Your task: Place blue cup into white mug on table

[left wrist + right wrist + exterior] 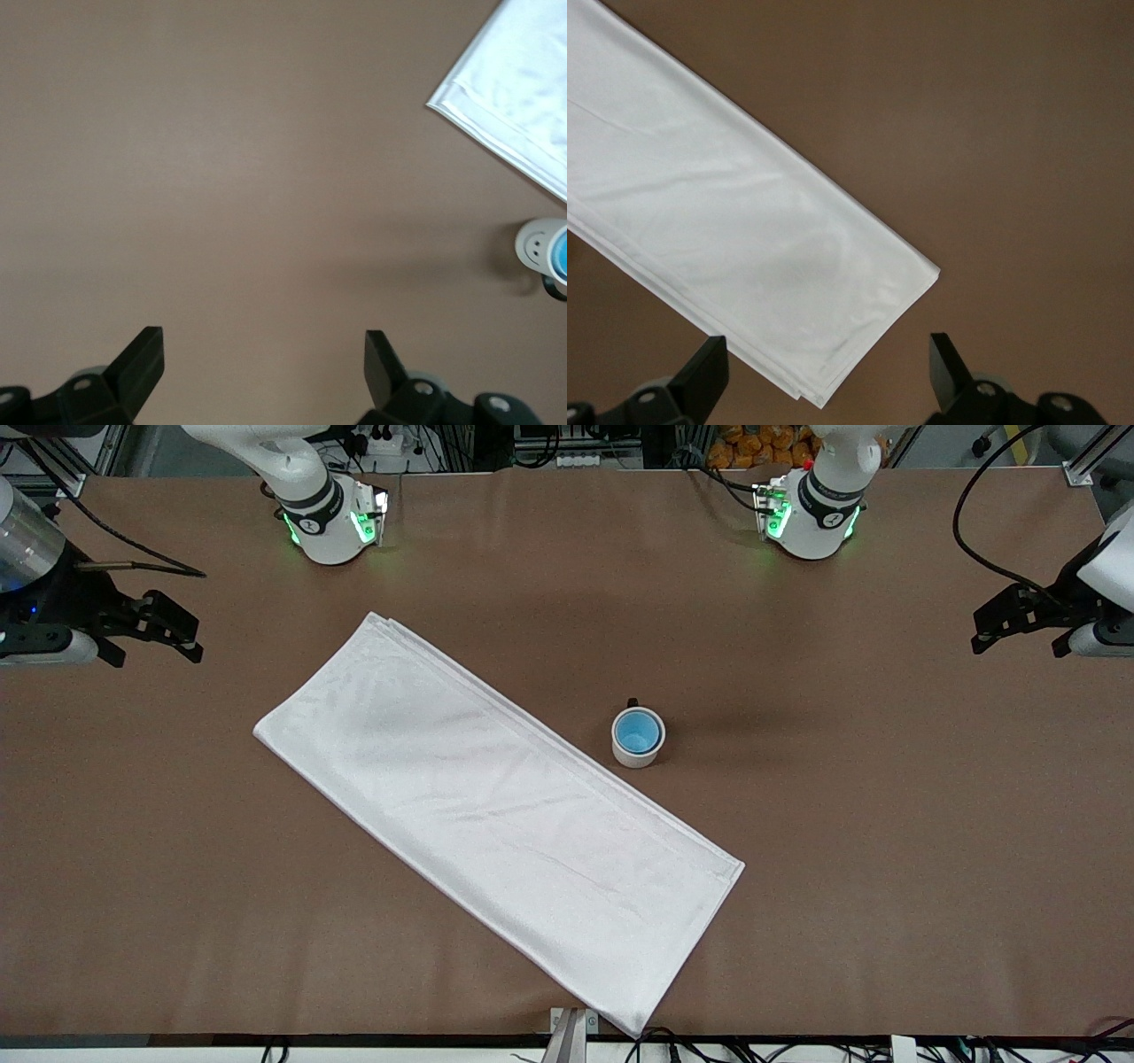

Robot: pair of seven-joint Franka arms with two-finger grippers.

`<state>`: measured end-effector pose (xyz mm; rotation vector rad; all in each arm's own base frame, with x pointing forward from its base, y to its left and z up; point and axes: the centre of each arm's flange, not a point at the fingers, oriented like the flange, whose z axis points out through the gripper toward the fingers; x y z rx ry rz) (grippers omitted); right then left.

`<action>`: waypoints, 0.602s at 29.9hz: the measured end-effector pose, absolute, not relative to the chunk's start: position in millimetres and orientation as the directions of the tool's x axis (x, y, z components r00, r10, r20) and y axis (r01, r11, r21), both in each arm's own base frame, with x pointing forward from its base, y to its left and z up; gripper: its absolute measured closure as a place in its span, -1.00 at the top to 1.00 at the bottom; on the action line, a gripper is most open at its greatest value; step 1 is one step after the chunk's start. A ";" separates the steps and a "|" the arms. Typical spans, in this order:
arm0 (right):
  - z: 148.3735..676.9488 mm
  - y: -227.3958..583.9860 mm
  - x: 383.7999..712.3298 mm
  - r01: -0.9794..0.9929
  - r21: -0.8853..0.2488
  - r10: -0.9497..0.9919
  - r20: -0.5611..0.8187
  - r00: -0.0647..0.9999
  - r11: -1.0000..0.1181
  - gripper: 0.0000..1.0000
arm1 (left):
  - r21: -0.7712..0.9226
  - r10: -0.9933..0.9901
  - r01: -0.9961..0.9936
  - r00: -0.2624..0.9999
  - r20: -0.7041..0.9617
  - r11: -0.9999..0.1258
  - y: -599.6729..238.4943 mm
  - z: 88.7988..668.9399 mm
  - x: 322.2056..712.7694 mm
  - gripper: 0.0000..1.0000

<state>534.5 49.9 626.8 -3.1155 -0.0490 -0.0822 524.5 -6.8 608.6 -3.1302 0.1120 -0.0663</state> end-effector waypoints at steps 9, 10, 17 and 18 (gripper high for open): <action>624.2 42.6 533.7 0.020 -0.023 0.018 0.051 0.999 -1.000 1.00 | 0.005 -0.090 -0.090 0.995 0.045 -0.996 -20.4 611.2 524.8 1.00; 623.4 41.4 533.8 0.018 -0.023 0.017 0.050 0.999 -1.000 1.00 | 0.005 -0.092 -0.092 0.995 0.044 -0.996 -21.5 611.0 524.8 1.00; 620.3 39.5 534.0 0.016 -0.022 0.015 0.046 0.999 -1.000 1.00 | 0.006 -0.094 -0.094 0.995 0.036 -0.996 -22.6 608.5 525.6 1.00; 620.1 39.5 534.1 0.016 -0.022 0.015 0.046 0.999 -1.000 1.00 | 0.006 -0.094 -0.094 0.995 0.036 -0.996 -22.6 608.2 525.8 1.00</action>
